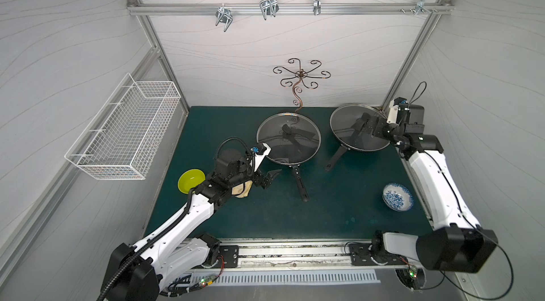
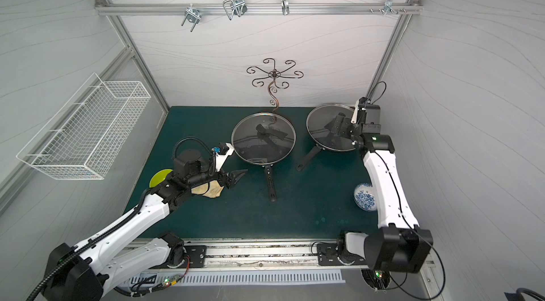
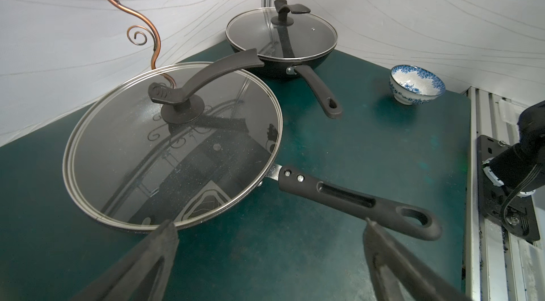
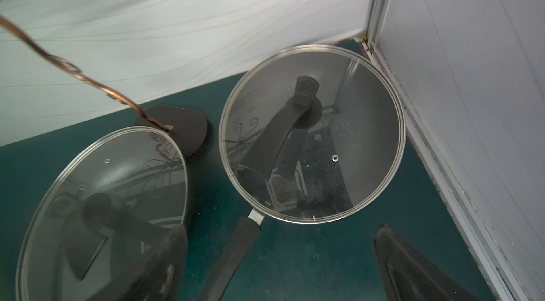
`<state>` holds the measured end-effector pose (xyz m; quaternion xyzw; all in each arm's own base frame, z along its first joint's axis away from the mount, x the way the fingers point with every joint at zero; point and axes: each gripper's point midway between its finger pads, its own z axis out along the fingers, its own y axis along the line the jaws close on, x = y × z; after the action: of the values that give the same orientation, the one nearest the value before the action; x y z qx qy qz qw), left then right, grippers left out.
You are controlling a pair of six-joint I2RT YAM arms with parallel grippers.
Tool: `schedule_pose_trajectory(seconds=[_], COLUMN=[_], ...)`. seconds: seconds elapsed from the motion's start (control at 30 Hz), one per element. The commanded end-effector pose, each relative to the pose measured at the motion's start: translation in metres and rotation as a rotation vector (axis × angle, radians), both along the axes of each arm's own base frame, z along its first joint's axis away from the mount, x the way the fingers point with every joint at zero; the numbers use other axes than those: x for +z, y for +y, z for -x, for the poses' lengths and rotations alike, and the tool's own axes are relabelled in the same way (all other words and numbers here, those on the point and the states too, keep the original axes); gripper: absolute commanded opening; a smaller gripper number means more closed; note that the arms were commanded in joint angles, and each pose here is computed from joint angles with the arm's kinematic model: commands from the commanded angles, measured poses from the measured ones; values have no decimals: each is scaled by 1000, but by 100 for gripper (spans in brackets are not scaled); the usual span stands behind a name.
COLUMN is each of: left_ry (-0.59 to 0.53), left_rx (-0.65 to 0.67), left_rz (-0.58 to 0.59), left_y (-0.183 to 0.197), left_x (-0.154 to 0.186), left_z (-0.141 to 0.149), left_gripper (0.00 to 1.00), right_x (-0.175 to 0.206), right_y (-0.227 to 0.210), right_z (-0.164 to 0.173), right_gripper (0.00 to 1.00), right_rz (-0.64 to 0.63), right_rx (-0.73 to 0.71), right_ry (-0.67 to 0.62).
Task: Wipe the pot lid with a cloth
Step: Pick up the pot lid from the cooking pot.
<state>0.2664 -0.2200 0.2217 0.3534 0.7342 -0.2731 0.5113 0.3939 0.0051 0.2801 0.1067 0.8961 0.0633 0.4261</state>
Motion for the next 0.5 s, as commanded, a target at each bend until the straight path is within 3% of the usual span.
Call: schedule_pose_trajectory(seconds=[0.0,0.3,0.47], left_ry=[-101,-113,-101], left_rx=[3,89,94], left_rz=[88,140,144], left_y=[-4,1,0], left_x=[45,54,52], left_z=[-4,-20,-23], left_gripper=[100,100,100], right_x=[-26,-58,-81], right_y=[-8,-2,-4], right_z=[-1,-62,-90], right_gripper=[99,99,97], right_rz=[-32,-53,57], right_rx=[-93,-158,-171], right_ry=[165,298,398])
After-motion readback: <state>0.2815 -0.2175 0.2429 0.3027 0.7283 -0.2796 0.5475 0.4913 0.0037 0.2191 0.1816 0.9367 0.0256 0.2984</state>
